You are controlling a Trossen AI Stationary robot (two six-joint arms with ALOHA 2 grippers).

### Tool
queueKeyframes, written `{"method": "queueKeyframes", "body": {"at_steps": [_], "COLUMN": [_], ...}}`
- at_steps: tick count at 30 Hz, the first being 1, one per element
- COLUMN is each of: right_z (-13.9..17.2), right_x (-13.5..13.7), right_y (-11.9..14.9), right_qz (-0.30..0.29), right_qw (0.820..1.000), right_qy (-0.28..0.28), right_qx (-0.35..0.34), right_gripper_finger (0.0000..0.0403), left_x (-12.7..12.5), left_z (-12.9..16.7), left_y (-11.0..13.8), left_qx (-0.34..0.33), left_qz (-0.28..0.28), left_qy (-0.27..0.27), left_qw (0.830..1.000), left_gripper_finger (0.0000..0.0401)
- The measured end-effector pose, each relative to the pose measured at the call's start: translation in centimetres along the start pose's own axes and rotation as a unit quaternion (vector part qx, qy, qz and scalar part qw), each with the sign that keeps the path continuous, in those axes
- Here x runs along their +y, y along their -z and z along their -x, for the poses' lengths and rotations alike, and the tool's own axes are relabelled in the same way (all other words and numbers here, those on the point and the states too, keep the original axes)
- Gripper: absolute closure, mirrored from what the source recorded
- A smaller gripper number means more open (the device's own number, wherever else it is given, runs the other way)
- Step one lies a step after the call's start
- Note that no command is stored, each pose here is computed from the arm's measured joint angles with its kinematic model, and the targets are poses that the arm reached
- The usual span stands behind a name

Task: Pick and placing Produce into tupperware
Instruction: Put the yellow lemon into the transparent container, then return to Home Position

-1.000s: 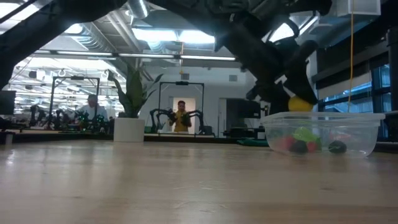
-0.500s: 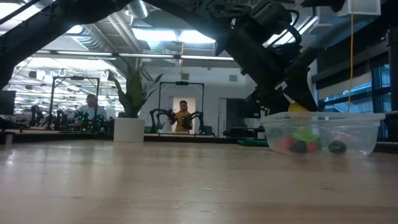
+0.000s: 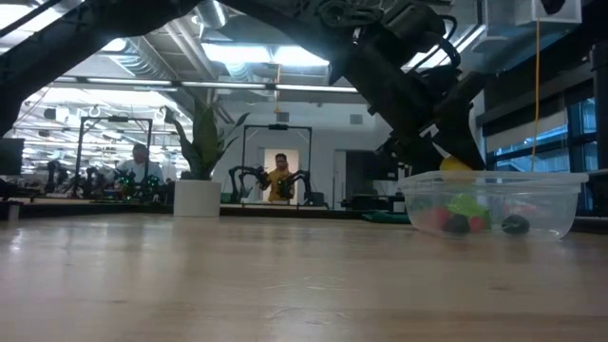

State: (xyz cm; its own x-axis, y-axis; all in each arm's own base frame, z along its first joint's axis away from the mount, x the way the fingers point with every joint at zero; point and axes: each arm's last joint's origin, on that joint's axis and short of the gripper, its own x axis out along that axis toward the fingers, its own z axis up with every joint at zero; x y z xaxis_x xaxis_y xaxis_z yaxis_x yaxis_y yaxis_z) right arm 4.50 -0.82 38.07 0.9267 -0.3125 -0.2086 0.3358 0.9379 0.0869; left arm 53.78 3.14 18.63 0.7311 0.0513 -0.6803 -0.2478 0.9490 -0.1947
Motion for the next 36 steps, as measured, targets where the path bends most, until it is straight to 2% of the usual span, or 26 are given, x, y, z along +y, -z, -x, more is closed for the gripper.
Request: {"method": "queueKeyframes", "body": {"at_steps": [7, 16, 21, 32, 36], "right_z": [-1.9, -3.0, -2.8, -4.2, -4.4], "right_x": [0.1, -0.3, -0.6, -0.4, -0.3], "right_y": [3.9, 8.4, 9.5, 11.8, 11.9], "right_qz": [0.015, -0.007, -0.017, 0.002, 0.002], "right_qw": [0.998, 0.993, 0.991, 0.993, 0.992], "right_qy": [-0.008, -0.015, -0.018, -0.015, -0.015], "right_qx": [-0.058, -0.115, -0.131, -0.117, -0.128], "right_gripper_finger": [0.0199, 0.0199, 0.0199, 0.0199, 0.0199], "left_x": [0.0, 0.1, 0.1, 0.1, 0.1], "left_z": [0.0, 0.1, 0.1, 0.1, 0.1], "left_y": [0.0, -0.1, 0.0, 0.0, 0.0], "left_qx": [-0.001, -0.003, -0.001, -0.002, -0.002], "left_qz": [0.000, 0.000, -0.025, -0.026, -0.026], "left_qy": [0.000, -0.006, -0.009, -0.015, -0.016], "left_qw": [1.000, 1.000, 1.000, 1.000, 1.000], "left_gripper_finger": [0.0191, 0.0191, 0.0184, 0.0178, 0.0172]}}
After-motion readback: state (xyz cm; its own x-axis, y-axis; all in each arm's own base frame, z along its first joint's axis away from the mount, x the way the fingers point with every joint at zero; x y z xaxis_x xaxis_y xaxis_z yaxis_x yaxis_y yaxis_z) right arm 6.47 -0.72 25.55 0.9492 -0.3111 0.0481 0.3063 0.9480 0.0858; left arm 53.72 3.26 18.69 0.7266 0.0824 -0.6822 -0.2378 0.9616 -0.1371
